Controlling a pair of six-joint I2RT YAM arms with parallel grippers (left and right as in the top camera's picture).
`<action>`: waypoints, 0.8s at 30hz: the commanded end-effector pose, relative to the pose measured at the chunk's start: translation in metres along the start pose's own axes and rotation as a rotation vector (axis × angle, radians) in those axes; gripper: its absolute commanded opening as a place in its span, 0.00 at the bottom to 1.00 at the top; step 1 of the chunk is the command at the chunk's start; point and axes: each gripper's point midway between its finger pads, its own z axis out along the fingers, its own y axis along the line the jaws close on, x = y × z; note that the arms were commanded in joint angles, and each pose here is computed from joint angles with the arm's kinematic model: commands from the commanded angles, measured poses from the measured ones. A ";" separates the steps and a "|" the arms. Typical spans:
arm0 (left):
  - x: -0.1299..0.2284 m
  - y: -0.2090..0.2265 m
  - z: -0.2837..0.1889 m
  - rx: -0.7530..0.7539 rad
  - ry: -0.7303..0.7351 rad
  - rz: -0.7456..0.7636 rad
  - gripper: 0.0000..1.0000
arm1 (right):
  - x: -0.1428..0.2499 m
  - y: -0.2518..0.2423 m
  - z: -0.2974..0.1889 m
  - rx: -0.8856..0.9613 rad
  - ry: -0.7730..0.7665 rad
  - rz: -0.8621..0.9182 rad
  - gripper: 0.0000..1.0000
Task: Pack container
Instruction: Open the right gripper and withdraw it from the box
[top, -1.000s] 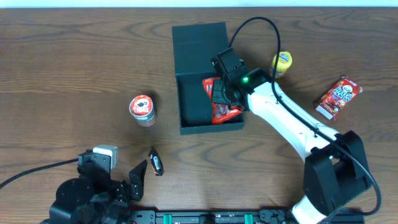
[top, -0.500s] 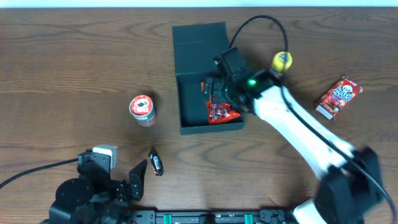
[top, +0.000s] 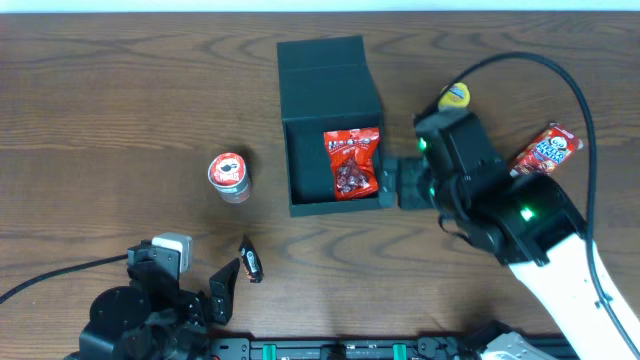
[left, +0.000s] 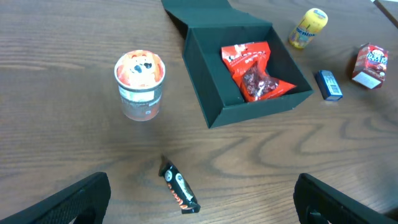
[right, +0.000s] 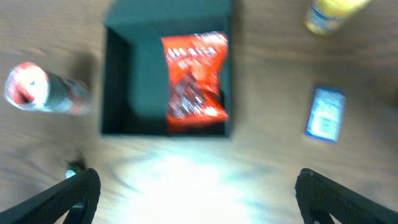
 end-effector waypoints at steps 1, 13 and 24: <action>-0.002 -0.002 -0.002 0.009 -0.001 -0.007 0.95 | 0.012 -0.006 -0.015 0.053 -0.016 -0.082 0.99; 0.013 0.025 0.038 -0.159 0.140 -0.117 0.95 | 0.088 0.004 -0.013 0.071 0.023 -0.211 0.99; 0.029 0.048 0.098 -0.300 0.290 -0.104 0.95 | 0.126 -0.001 0.015 0.110 0.091 -0.183 0.99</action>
